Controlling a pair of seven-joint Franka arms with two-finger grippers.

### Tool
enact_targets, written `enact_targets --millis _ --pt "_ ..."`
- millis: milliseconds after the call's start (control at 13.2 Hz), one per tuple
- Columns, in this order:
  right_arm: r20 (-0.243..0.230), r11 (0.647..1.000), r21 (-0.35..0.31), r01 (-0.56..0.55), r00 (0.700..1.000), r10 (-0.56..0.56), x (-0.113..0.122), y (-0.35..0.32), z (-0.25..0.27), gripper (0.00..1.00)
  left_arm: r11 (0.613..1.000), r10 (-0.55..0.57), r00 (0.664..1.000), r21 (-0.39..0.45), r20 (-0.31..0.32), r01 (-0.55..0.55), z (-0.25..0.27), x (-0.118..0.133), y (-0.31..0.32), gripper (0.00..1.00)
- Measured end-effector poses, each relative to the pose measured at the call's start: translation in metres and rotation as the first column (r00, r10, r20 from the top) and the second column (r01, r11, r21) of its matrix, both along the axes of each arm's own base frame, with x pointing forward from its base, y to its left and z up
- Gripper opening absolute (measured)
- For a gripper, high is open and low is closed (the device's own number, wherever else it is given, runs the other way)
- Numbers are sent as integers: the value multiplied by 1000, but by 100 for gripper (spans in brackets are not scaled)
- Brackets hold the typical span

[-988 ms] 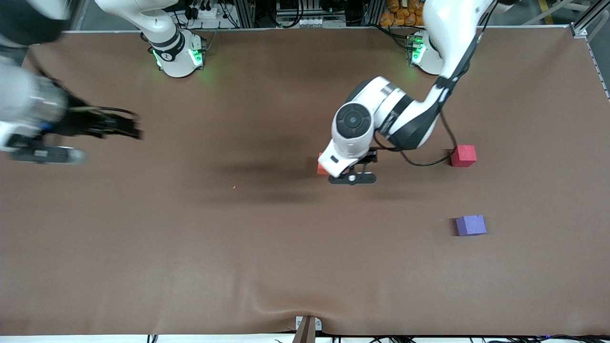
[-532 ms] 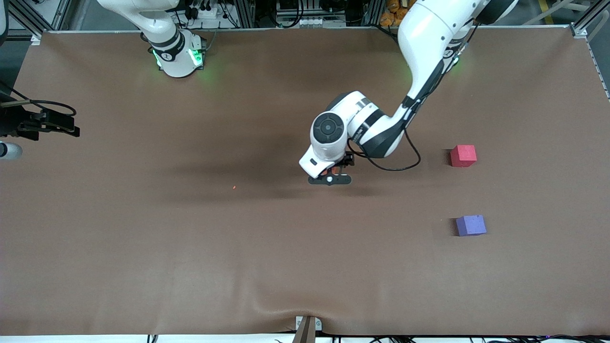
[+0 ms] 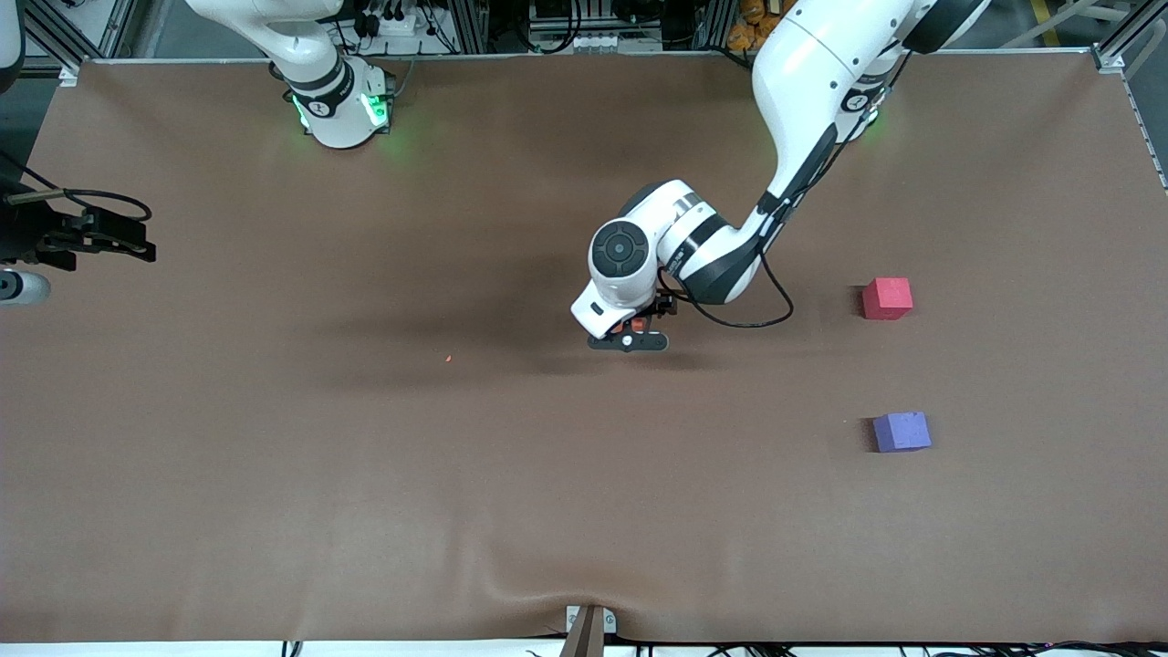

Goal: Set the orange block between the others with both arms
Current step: 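Withdraw the right gripper while the left gripper carries the cube toward the pink cube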

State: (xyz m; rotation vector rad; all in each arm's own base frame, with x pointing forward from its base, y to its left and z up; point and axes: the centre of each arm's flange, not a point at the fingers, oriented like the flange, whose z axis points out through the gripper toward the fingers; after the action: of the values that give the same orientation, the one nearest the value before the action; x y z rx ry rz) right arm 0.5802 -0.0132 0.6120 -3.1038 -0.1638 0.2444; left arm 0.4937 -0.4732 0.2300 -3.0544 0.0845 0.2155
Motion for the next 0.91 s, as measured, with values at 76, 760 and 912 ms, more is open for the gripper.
enact_targets --millis 76,760,912 --pt "1 1000 1 -6 1000 6 0 3 0 100 1000 -2 1000 -5 4 2 0 -1 -2 100" --pt "1 1000 2 -26 1000 26 0 15 0 100 1000 -20 1000 -6 -13 20 -31 -19 -3 60" --pt "1 1000 2 -27 1000 27 0 15 0 100 1000 -18 1000 -7 -12 18 -30 -18 -2 59"
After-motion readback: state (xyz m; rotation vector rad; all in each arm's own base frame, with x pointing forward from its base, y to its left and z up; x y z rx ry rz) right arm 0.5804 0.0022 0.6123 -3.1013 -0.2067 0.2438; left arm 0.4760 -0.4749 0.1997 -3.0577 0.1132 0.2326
